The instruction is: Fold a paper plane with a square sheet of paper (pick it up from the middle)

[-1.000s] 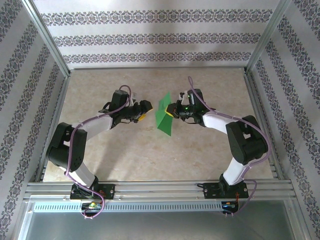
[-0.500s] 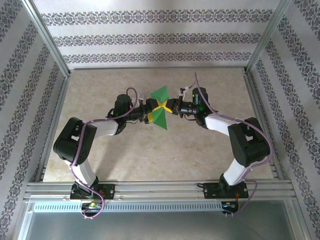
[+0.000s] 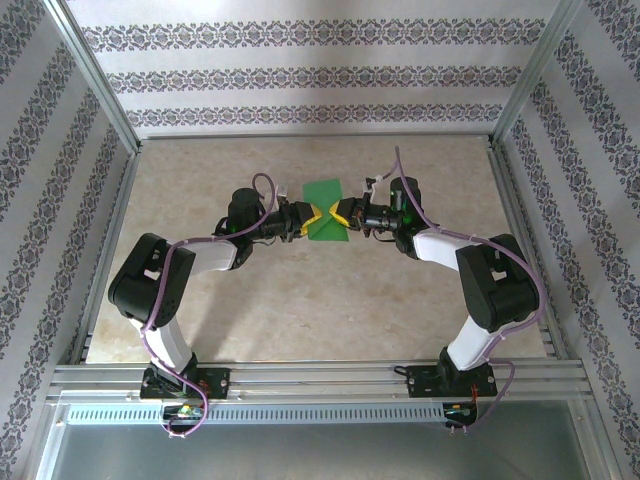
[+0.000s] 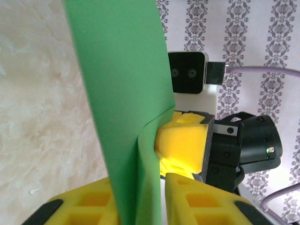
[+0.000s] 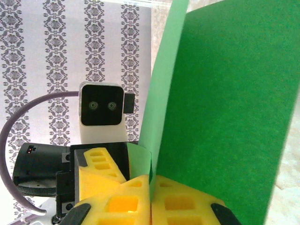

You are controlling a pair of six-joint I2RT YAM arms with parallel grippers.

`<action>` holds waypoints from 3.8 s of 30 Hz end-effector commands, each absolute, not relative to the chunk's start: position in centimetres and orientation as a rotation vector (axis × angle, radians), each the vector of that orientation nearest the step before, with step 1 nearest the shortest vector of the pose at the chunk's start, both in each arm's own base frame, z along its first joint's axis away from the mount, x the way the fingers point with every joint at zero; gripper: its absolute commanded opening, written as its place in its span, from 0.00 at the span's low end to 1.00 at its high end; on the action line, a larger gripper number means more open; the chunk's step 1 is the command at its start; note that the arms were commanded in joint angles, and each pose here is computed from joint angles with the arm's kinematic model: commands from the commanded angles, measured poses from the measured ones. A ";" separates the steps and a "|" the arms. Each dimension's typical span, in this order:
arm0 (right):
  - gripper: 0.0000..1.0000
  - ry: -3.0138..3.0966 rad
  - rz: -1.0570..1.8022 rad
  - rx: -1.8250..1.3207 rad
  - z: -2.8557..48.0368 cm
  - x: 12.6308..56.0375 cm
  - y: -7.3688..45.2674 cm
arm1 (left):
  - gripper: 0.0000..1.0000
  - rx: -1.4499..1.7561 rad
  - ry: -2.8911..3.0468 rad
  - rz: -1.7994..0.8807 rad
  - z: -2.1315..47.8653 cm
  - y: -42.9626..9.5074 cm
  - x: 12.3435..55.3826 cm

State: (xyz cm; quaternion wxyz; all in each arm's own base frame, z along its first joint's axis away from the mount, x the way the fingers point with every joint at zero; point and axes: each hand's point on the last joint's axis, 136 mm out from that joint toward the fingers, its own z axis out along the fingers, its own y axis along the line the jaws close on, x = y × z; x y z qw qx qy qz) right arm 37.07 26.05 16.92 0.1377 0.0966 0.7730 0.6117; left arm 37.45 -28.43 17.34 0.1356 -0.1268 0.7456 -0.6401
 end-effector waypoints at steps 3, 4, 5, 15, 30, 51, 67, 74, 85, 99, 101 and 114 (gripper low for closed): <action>0.18 2.260 1.717 0.285 15.9 37.2 25.0 | 0.12 -0.337 2.189 -1.786 16.8 -27.7 37.8; 0.22 2.267 1.695 0.277 15.8 37.2 24.8 | 0.10 -0.329 2.198 -1.766 16.7 -27.6 37.8; 0.27 2.279 1.656 0.270 15.6 37.1 24.4 | 0.09 -0.329 2.222 -1.733 16.4 -27.2 37.8; 0.55 2.416 0.926 0.295 13.9 36.8 16.2 | 0.04 -0.146 2.626 -0.892 14.2 -20.3 36.3; 0.71 2.357 0.506 0.395 14.9 35.1 9.8 | 0.04 0.268 2.673 0.561 15.4 -14.0 37.6; 0.67 2.364 0.610 0.548 12.5 33.7 9.9 | 0.51 0.212 2.856 -0.141 10.0 -26.5 37.3; 0.48 2.604 0.997 0.065 9.9 33.7 31.3 | 0.90 -0.555 2.508 -0.551 12.3 -9.9 37.7; 0.42 2.715 1.071 -0.030 7.2 33.3 36.8 | 1.00 -0.662 2.469 -0.551 11.2 -6.9 36.4; 0.39 2.888 1.044 -0.124 3.0 32.3 38.4 | 1.00 -0.655 2.498 -0.620 10.3 -7.8 36.9; 0.40 3.043 0.657 -0.698 1.3 28.5 27.0 | 1.00 -0.399 2.599 -0.909 10.2 -13.6 36.5; 0.40 2.959 0.756 -0.698 3.8 29.0 28.1 | 1.00 -0.361 2.617 -0.938 10.1 -14.8 36.1; 0.36 2.717 0.830 0.358 5.8 34.5 27.5 | 0.96 -0.292 2.678 -1.019 8.5 -21.1 33.3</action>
